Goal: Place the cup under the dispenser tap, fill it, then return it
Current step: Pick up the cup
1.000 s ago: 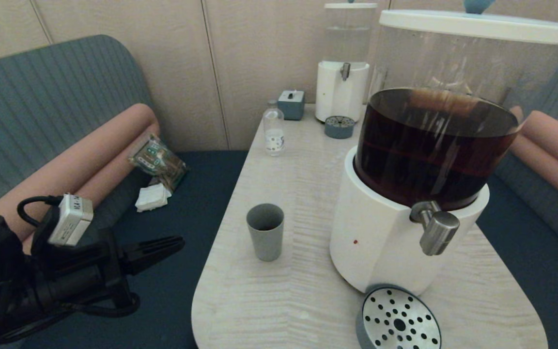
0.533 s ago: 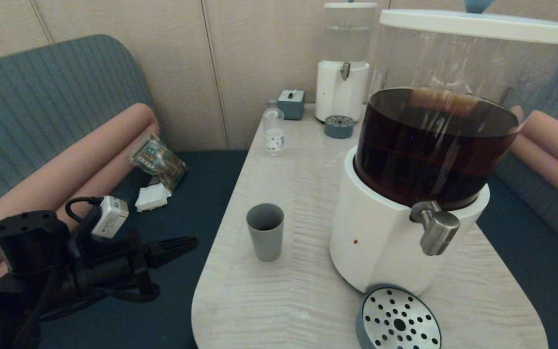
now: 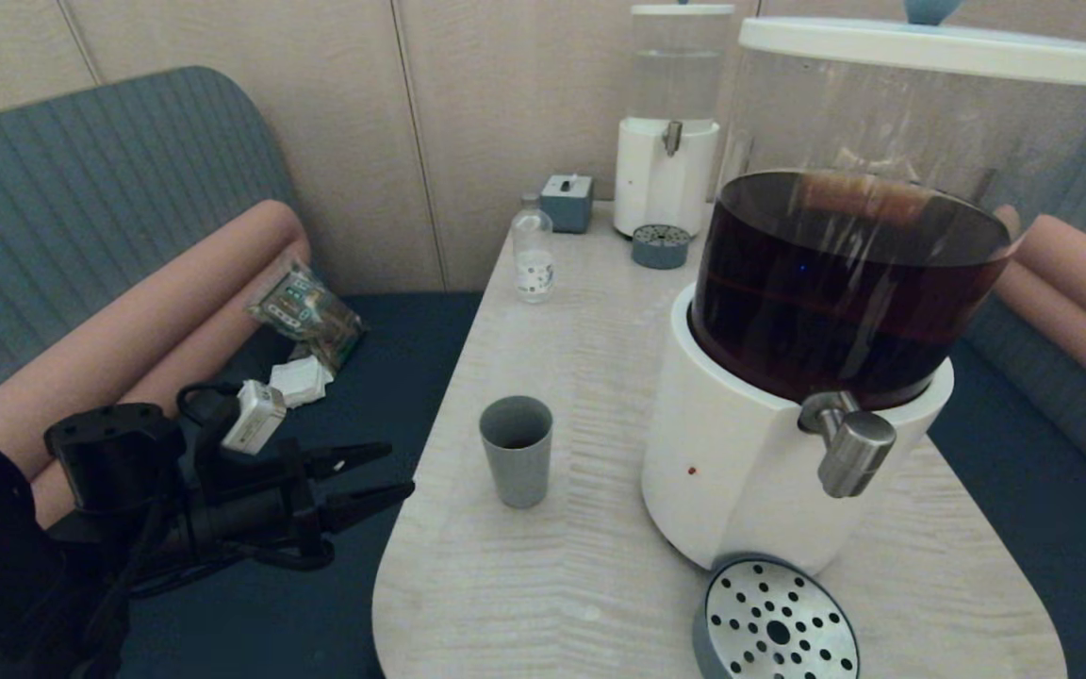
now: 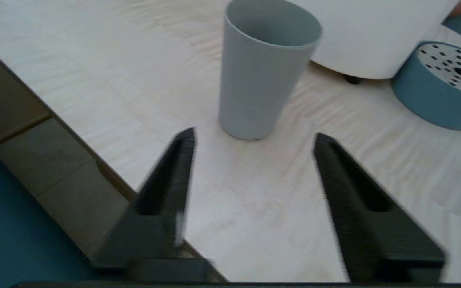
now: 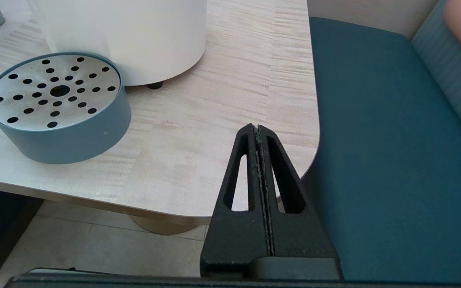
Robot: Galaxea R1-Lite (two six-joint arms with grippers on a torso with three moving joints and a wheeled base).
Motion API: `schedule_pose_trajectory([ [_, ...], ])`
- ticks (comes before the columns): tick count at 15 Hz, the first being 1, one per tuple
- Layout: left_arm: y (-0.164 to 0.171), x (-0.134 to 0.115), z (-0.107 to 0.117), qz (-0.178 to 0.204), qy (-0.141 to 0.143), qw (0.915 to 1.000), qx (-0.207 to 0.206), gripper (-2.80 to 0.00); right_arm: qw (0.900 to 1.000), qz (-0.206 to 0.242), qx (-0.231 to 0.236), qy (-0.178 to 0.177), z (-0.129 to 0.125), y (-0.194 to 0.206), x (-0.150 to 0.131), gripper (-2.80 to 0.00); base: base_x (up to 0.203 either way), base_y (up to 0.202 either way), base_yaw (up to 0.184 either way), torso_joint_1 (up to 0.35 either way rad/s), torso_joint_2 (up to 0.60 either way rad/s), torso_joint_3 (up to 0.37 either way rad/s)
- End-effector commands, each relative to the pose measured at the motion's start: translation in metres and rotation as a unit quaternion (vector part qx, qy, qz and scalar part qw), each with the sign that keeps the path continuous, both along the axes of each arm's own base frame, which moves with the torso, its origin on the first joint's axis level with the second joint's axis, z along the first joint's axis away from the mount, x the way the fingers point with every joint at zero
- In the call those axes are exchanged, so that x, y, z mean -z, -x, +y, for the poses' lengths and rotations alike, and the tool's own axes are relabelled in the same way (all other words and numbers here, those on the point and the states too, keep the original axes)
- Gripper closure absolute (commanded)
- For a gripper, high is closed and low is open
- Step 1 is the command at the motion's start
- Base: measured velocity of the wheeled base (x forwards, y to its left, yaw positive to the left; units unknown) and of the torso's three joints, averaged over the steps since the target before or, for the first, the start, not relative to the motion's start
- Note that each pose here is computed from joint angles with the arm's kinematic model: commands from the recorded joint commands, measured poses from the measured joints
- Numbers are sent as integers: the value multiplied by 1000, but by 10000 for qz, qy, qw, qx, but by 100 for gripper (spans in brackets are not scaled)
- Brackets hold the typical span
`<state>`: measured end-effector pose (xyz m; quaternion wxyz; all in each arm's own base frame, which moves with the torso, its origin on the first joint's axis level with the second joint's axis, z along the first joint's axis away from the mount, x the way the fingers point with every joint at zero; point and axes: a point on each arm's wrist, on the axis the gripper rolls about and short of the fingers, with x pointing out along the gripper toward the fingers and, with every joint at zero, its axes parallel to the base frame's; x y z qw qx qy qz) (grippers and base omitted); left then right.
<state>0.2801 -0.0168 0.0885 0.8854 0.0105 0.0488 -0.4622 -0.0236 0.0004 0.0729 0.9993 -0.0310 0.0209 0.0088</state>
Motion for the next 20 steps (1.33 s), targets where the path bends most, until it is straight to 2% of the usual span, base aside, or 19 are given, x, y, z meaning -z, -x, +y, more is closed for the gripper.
schedule_pose_trajectory([
  [1,-10,3,-2,-56,5,10000,75,-280,10000,-25,-7,3,0,0,0,0,0,0,0,0,0,0],
  [4,-22,3,-12,-207,19,9993,314,-280,10000,-28,-3,3,0,0,0,0,0,0,0,0,0,0],
  [7,-32,9,-21,-201,23,9987,466,-280,10000,-20,-3,3,0,0,0,0,0,0,0,0,0,0],
  [20,-72,30,-32,-312,15,9976,613,-280,10000,-26,-3,3,0,0,0,0,0,0,0,0,0,0],
])
